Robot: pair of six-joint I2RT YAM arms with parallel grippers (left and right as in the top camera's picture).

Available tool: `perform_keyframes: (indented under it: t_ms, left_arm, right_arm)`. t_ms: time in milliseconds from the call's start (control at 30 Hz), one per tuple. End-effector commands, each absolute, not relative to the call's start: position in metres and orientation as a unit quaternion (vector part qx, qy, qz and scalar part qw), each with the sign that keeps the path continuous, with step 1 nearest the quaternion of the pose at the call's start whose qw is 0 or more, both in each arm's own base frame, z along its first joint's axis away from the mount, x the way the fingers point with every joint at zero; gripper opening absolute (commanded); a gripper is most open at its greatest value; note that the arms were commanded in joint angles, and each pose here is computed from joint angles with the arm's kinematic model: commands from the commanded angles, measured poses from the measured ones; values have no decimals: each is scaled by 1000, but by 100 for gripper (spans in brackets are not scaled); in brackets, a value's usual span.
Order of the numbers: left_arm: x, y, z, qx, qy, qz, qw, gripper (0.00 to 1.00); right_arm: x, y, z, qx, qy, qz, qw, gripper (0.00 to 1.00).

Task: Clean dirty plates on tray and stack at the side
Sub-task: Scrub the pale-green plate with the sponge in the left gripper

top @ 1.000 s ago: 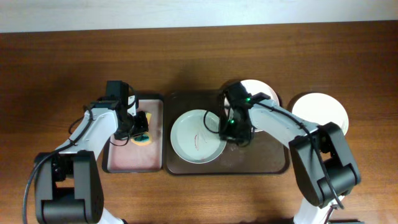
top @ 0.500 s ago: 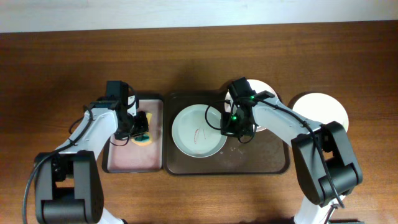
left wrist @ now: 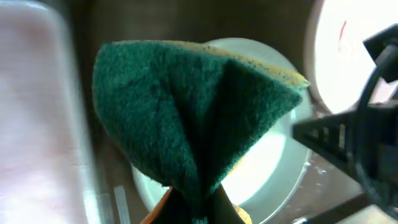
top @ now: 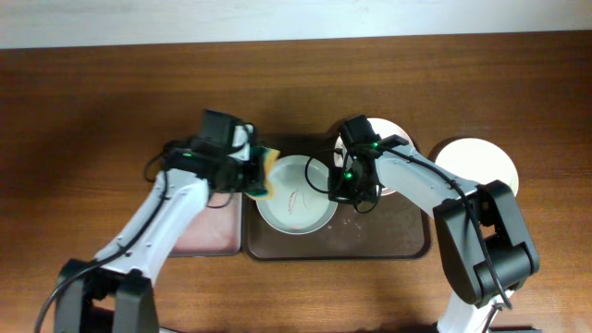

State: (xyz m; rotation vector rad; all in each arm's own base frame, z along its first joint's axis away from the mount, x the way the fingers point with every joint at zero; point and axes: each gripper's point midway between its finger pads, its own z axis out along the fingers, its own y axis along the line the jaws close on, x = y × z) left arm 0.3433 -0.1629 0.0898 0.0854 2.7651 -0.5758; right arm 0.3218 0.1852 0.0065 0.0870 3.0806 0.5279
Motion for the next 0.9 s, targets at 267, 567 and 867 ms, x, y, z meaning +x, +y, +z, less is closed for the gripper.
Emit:
perform_keyframes:
  t_ms: [267,567,867]
  left_arm:
    - [324,-245,17,78,975,-174,116,0]
    - [342,-209,-3,27,986,-61,154,0]
    - [325,-183,-10,-10,994,-81,73,0]
  right_arm:
    - [317,187,3,19,986,165,-1,4]
    - [315,186,2,20,986,163,-6,4]
    - [314,185,2,20,987,162,-8,4]
